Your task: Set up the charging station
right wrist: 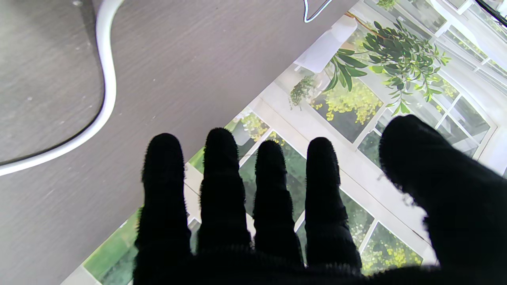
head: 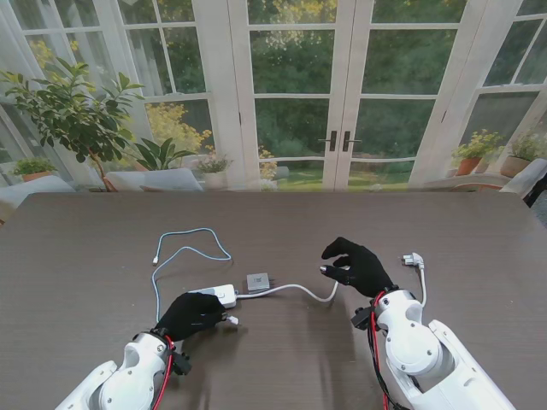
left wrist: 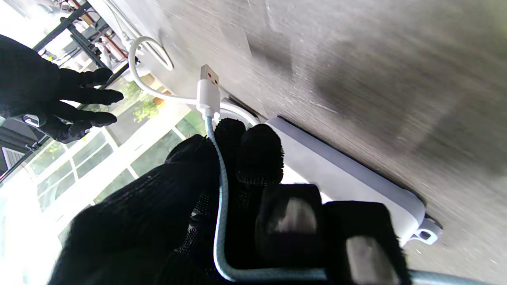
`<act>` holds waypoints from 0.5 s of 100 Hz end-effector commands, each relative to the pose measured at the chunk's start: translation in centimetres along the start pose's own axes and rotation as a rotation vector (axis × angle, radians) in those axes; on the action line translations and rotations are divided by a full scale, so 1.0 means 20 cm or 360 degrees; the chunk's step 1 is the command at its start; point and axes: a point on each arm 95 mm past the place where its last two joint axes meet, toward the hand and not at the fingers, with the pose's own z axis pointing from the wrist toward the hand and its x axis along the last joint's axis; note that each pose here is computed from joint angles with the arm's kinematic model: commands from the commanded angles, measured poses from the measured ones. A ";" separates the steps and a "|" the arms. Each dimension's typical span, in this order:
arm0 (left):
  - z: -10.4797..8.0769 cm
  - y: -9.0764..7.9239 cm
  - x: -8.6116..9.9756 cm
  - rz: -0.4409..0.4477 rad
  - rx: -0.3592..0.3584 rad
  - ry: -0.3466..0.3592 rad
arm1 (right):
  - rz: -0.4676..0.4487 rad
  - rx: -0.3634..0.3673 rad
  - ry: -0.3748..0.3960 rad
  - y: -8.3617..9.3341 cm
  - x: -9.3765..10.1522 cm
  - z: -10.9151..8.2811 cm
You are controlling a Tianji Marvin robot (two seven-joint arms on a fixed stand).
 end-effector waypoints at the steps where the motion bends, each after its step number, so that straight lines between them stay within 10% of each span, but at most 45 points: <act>1: -0.01 0.01 0.01 -0.0026 -0.0036 0.0002 | 0.0011 0.0032 0.0009 -0.03 0.01 0.00; 50: -0.03 0.00 0.05 -0.0173 -0.0141 -0.0040 | 0.0013 0.0039 0.0012 -0.03 0.01 -0.01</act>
